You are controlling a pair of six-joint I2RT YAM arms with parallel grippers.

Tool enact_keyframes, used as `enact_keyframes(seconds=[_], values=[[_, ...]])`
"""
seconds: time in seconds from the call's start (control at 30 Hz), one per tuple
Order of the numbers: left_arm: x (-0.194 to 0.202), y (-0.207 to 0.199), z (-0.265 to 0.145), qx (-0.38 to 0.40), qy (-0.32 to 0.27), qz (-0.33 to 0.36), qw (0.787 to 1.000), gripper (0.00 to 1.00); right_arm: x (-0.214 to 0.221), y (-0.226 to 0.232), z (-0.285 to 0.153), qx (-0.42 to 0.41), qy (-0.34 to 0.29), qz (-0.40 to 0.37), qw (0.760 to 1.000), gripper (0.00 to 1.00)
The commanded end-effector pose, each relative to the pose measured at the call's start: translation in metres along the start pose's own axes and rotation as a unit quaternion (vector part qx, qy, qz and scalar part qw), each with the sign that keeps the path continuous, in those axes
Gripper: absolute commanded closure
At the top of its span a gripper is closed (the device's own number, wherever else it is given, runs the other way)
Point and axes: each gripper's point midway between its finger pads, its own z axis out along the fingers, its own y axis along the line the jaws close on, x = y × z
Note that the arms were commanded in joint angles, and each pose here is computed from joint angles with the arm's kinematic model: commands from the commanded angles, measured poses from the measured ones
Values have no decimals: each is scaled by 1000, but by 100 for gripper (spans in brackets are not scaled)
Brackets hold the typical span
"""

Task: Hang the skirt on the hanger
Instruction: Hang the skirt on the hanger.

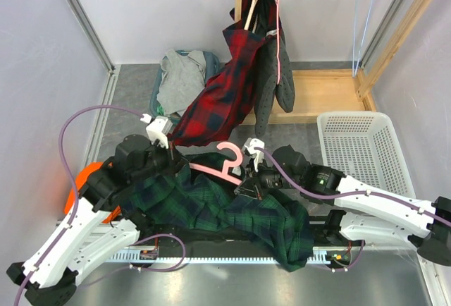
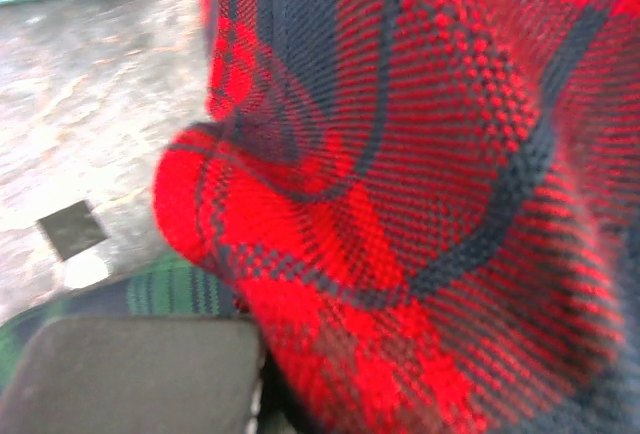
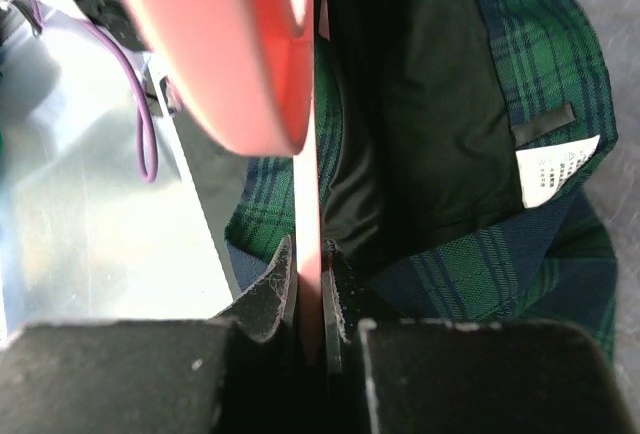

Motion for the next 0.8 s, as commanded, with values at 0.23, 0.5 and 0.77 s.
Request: enact_keyframes(seconds=[0.23,0.5,0.77], values=[[7,-21,0,61,30,13,998,58,-72,26,-12,-15,-117,-43,992,100],[1,-21,7,54,36,15,998,22,-77,23,-2,-12,-133,-49,990,100],[-32,-24,-14,47,-24,37,998,12,-79,17,0,-4,-156,-54,986,100]])
